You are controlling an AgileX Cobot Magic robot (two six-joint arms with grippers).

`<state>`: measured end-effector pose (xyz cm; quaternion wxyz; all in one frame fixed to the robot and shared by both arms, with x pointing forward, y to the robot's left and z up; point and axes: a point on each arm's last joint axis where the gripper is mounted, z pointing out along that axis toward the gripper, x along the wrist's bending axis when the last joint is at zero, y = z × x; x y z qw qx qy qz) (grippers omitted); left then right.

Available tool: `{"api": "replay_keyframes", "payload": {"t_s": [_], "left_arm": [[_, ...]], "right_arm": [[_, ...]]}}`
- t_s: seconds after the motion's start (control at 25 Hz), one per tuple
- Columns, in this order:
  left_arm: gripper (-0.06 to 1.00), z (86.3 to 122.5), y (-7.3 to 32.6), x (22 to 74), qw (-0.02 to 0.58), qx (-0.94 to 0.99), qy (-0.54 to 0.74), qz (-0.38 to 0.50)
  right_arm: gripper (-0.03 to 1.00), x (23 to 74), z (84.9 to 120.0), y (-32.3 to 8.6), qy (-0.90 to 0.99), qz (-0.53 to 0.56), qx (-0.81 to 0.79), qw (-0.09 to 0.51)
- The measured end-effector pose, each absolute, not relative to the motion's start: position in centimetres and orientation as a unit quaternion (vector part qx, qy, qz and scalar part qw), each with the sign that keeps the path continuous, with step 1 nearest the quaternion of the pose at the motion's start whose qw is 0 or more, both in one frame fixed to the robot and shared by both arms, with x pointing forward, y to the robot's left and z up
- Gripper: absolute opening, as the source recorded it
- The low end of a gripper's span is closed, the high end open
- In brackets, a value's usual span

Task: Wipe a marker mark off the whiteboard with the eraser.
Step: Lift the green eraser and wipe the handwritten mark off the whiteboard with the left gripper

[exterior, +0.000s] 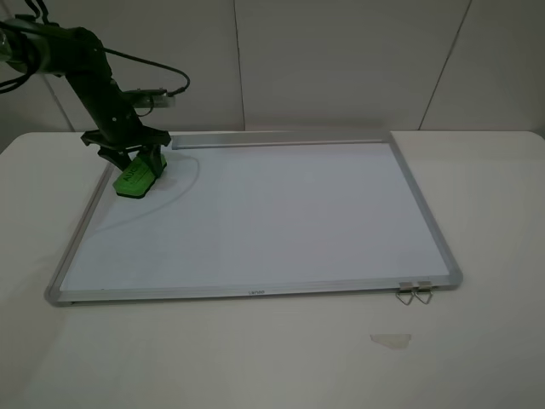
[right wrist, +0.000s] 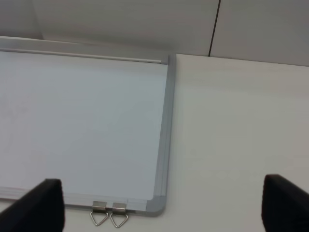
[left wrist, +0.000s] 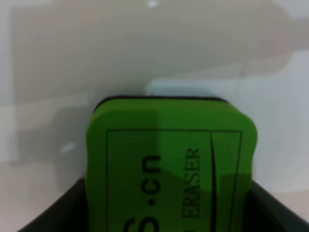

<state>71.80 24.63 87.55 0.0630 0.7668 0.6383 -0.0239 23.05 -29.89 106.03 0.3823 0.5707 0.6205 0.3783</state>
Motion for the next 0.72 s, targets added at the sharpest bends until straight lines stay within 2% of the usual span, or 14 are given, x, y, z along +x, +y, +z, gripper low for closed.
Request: {"api": "replay_keyframes", "payload": {"t_s": [0.44, 0.72], "left_arm": [[0.59, 87.1, 15.7, 70.2, 0.062, 0.819, 0.571, -0.024], [0.59, 86.8, 14.8, 70.1, 0.060, 0.807, 0.588, -0.023]], "right_arm": [[0.81, 23.0, 106.0, -29.9, 0.621, 0.378, 0.571, 0.382], [0.81, 23.0, 106.0, -29.9, 0.621, 0.378, 0.571, 0.382]]}}
